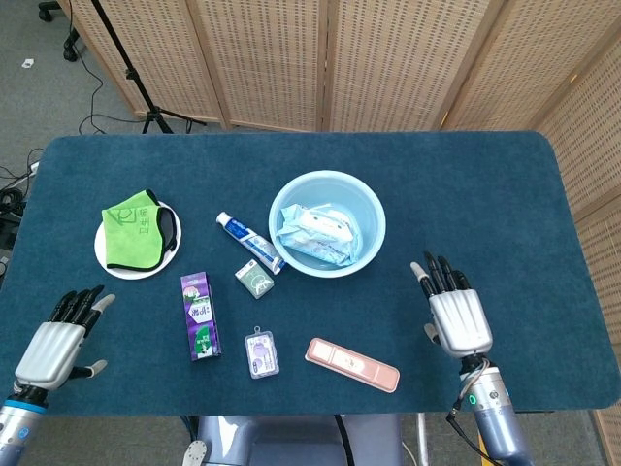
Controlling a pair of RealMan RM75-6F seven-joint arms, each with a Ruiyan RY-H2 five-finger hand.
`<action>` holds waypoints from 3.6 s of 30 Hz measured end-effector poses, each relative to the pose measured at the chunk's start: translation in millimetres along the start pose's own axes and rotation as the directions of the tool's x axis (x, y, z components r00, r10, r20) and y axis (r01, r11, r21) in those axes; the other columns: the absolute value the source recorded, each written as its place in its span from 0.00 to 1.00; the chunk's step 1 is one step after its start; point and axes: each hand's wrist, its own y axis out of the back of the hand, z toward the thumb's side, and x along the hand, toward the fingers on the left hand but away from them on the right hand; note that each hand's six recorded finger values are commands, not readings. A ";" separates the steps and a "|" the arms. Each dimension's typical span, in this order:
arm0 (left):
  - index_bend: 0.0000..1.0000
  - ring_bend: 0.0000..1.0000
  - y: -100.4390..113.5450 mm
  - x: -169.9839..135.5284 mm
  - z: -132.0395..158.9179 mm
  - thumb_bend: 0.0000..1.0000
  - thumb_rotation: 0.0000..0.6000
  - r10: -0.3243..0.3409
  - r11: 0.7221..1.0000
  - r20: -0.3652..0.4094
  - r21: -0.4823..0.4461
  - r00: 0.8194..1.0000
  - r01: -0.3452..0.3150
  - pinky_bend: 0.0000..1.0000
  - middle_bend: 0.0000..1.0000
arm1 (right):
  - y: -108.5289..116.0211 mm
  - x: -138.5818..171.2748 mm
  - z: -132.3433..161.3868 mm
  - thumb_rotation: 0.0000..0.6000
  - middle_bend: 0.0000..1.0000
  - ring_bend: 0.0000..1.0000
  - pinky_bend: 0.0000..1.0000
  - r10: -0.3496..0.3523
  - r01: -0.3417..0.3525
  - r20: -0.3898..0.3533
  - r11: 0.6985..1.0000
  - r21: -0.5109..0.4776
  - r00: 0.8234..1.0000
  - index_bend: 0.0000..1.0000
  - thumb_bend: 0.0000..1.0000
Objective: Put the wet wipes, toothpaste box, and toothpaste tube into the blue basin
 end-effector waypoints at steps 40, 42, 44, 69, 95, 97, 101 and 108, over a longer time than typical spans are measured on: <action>0.00 0.00 -6.6 9.0 14.9 0.12 1.00 -0.059 0.998 0.018 0.036 0.998 0.058 0.00 0.00 | -39.3 65.9 -103.7 1.00 0.01 0.00 0.20 0.056 -0.041 0.125 0.992 -0.120 0.991 0.11 0.21; 0.00 0.00 0.6 14.9 18.4 0.12 1.00 -0.071 0.996 0.029 0.049 0.997 0.069 0.00 0.00 | -37.2 66.2 -104.6 1.00 0.01 0.00 0.20 0.051 -0.035 0.126 0.991 -0.127 0.991 0.11 0.21; 0.00 0.00 7.5 22.2 22.5 0.12 1.00 -0.088 0.995 0.046 0.059 0.995 0.085 0.00 0.00 | -36.1 66.8 -105.4 1.00 0.01 0.00 0.20 0.050 -0.033 0.128 0.991 -0.130 0.991 0.11 0.21; 0.00 0.00 10.8 117.5 94.4 0.13 1.00 -0.368 0.901 0.222 0.327 0.903 0.286 0.00 0.00 | -33.0 66.3 -109.0 1.00 0.02 0.00 0.20 0.051 -0.028 0.135 0.987 -0.161 0.990 0.13 0.21; 0.00 0.00 -35.7 120.2 141.9 0.15 1.00 -0.433 0.841 0.240 0.455 0.869 0.294 0.00 0.00 | -22.0 67.6 -119.7 1.00 0.03 0.00 0.20 0.030 0.003 0.154 0.978 -0.208 0.988 0.13 0.21; 0.02 0.00 -37.3 118.8 140.4 0.15 1.00 -0.438 0.836 0.236 0.462 0.867 0.296 0.01 0.00 | -22.3 67.5 -119.7 1.00 0.03 0.00 0.20 0.031 0.002 0.155 0.978 -0.209 0.987 0.13 0.21; 0.12 0.00 -39.8 118.3 138.5 0.16 1.00 -0.431 0.832 0.232 0.476 0.872 0.284 0.06 0.00 | -22.0 67.7 -119.4 1.00 0.03 0.00 0.20 0.028 0.005 0.155 0.978 -0.209 0.987 0.13 0.21; 0.37 0.15 -47.9 115.7 137.0 0.21 1.00 -0.426 0.828 0.240 0.492 0.872 0.268 0.18 0.14 | -20.5 68.0 -120.5 1.00 0.03 0.00 0.20 0.029 0.007 0.160 0.975 -0.220 0.987 0.13 0.21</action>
